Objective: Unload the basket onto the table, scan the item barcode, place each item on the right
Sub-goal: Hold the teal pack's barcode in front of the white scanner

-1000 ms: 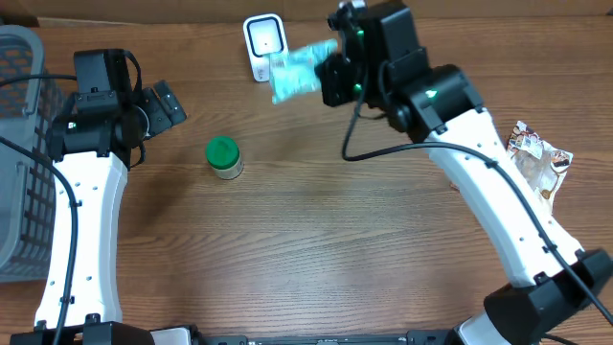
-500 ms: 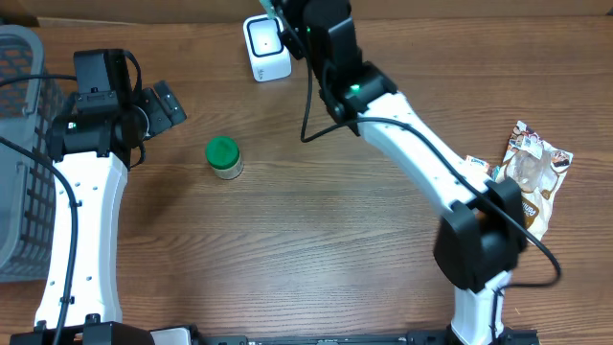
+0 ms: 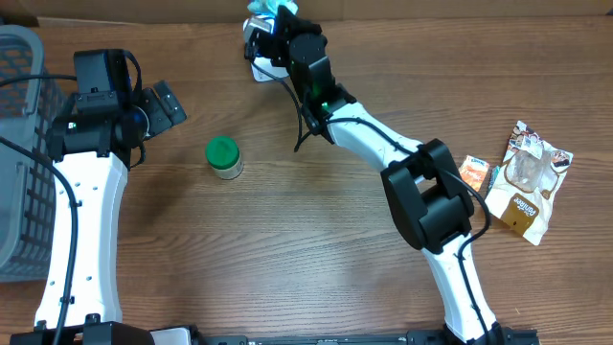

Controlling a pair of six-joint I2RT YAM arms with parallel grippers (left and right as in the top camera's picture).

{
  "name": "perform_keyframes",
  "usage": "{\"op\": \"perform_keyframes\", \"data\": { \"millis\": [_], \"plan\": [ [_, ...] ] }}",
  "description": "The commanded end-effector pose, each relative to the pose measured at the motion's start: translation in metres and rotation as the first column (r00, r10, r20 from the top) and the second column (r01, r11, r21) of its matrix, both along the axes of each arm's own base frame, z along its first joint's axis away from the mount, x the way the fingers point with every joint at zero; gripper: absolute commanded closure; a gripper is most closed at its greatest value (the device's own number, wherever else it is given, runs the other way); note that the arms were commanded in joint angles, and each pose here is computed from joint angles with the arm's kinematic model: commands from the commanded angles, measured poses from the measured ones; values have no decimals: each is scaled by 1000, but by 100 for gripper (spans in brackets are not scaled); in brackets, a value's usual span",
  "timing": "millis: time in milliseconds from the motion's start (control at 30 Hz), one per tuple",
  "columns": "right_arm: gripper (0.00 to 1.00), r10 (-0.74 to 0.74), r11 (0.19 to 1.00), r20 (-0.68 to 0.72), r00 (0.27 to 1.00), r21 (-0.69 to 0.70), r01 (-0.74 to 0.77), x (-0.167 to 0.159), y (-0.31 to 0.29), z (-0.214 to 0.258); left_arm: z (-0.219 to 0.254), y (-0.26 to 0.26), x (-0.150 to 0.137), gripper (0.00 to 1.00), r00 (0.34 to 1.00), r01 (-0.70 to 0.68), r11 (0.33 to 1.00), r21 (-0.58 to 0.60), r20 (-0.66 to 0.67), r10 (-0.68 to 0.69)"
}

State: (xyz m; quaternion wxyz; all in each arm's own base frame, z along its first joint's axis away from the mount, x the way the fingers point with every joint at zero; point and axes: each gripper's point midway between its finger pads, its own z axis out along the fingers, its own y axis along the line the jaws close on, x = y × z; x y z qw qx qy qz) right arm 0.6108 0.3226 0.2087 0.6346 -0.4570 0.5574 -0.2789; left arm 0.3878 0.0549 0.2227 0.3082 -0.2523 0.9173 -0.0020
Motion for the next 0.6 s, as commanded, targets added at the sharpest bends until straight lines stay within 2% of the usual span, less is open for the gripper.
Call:
{"op": "perform_keyframes", "data": {
  "millis": [0,567],
  "plan": [
    [96,-5,999,71,997,-34,7,4,-6,24,-3,4,1,0,1000,11,1000,24,-11,-11],
    [96,15,996,45,999,-91,-11,8,-8,7,-3,4,1,0,1000,11,1000,24,-11,-11]
  ]
}}
